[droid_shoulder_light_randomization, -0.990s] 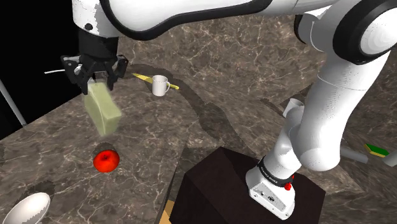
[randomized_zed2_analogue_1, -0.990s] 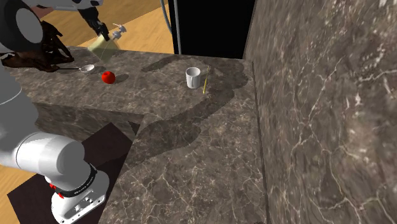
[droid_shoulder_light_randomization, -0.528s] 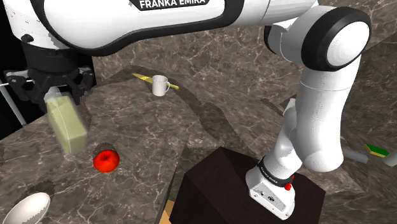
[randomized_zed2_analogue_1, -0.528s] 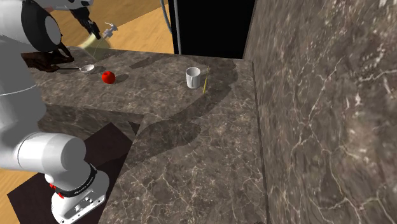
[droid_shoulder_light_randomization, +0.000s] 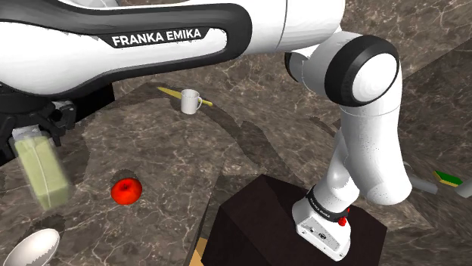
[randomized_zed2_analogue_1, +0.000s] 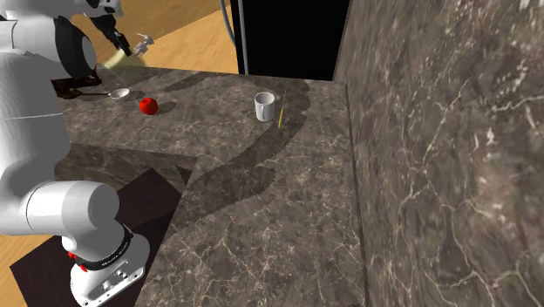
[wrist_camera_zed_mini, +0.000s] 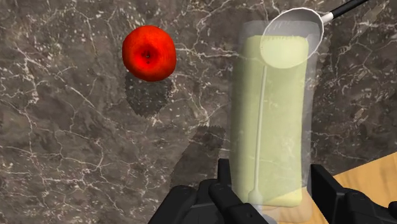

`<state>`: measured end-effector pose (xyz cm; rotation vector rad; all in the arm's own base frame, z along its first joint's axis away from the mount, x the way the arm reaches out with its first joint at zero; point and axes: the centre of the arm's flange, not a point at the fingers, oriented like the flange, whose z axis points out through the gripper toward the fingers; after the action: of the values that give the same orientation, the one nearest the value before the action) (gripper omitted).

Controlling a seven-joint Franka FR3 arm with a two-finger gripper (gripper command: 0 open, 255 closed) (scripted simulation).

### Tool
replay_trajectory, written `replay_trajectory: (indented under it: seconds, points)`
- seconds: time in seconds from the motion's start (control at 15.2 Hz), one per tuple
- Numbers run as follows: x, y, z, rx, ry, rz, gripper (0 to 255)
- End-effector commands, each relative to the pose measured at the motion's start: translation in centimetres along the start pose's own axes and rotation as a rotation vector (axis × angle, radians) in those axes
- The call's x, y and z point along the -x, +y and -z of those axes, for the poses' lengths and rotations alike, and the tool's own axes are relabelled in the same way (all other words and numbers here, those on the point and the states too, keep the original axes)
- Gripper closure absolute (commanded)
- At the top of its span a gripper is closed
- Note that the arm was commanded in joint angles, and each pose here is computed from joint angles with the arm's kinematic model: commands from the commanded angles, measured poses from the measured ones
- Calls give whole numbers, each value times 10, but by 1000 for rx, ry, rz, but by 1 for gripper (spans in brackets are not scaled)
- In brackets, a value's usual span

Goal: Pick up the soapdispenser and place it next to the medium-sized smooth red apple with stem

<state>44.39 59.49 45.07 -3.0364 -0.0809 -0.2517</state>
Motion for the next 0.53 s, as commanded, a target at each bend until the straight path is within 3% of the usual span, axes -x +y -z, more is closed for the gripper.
replay_trajectory:
  seconds: [0.0, 0.46]
  points:
    - [2, -1, -10, -1, 1, 0, 255]
    - [8, 3, -46, -1, 1, 0, 255]
